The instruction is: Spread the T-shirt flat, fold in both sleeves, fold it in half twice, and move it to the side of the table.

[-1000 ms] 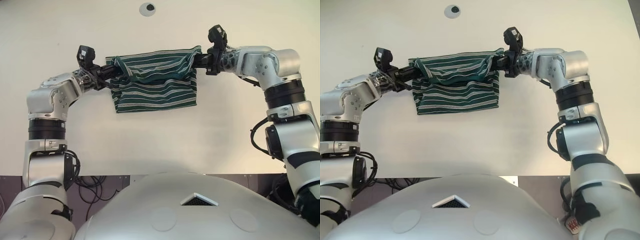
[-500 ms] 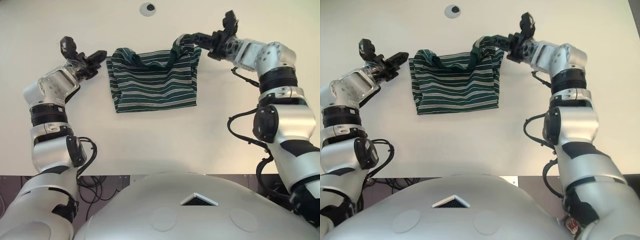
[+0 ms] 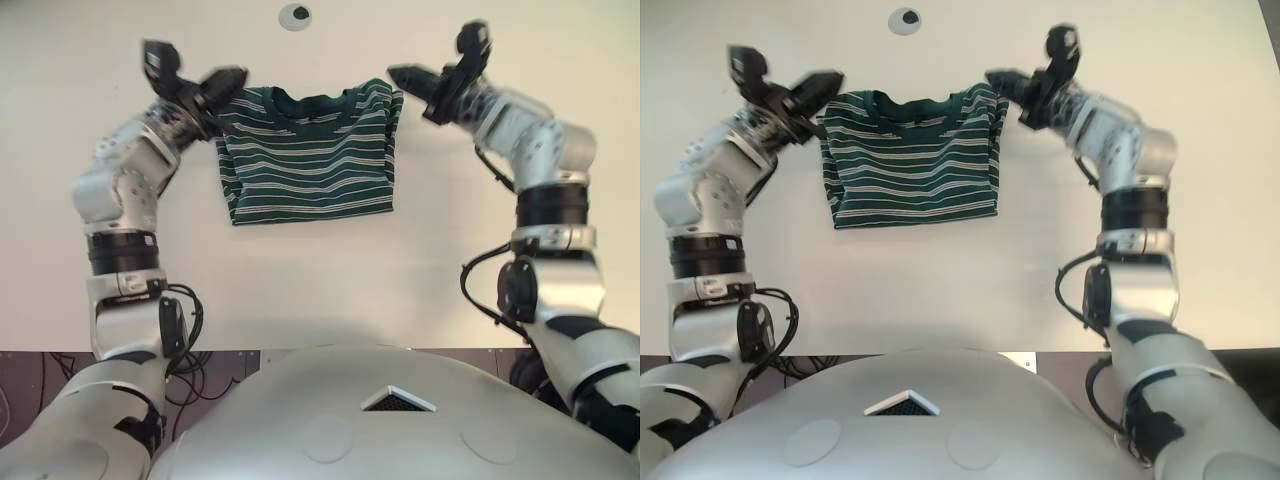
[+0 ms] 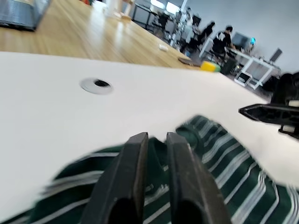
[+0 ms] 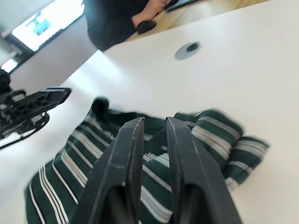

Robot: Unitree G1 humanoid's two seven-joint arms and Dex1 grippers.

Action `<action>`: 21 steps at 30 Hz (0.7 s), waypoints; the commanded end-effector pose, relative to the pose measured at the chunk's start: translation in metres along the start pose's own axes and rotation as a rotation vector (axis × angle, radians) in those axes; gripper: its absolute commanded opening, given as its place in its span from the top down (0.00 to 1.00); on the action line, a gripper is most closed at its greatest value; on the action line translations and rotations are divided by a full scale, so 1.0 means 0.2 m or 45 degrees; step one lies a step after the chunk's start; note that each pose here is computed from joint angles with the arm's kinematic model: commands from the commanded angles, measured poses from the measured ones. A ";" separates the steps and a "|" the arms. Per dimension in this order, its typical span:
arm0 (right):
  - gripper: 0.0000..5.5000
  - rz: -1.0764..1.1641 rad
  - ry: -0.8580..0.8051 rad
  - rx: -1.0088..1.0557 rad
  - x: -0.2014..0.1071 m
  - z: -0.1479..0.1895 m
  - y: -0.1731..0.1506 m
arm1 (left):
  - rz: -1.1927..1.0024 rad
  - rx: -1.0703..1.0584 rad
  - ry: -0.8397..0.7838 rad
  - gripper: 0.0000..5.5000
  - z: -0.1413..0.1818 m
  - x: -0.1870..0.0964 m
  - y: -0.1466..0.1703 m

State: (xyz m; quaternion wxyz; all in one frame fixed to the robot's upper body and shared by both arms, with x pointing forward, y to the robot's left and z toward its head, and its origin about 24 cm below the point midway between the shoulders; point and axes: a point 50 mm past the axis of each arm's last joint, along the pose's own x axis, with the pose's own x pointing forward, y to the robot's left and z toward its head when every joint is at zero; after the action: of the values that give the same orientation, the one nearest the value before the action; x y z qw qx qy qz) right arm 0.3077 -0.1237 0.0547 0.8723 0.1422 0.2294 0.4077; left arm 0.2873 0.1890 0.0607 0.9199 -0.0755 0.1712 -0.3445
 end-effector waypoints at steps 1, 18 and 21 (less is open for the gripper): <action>0.98 -0.018 0.086 -0.119 0.03 -0.10 0.05 | -0.007 0.145 0.182 0.99 -0.09 0.02 -0.04; 1.00 0.188 0.664 -0.867 -0.32 -0.61 0.37 | 0.089 0.570 0.484 1.00 -0.16 0.03 0.10; 1.00 0.384 0.563 -0.794 -0.33 -0.61 0.59 | -0.040 0.719 0.439 1.00 -0.10 0.19 0.02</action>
State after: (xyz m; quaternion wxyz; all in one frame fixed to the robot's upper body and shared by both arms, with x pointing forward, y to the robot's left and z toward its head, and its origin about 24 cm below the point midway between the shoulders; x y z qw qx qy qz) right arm 0.1631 -0.0980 0.0301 0.7727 -0.2261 0.1972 0.5594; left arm 0.2993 0.1878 0.0305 0.8741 0.2089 0.2357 -0.3698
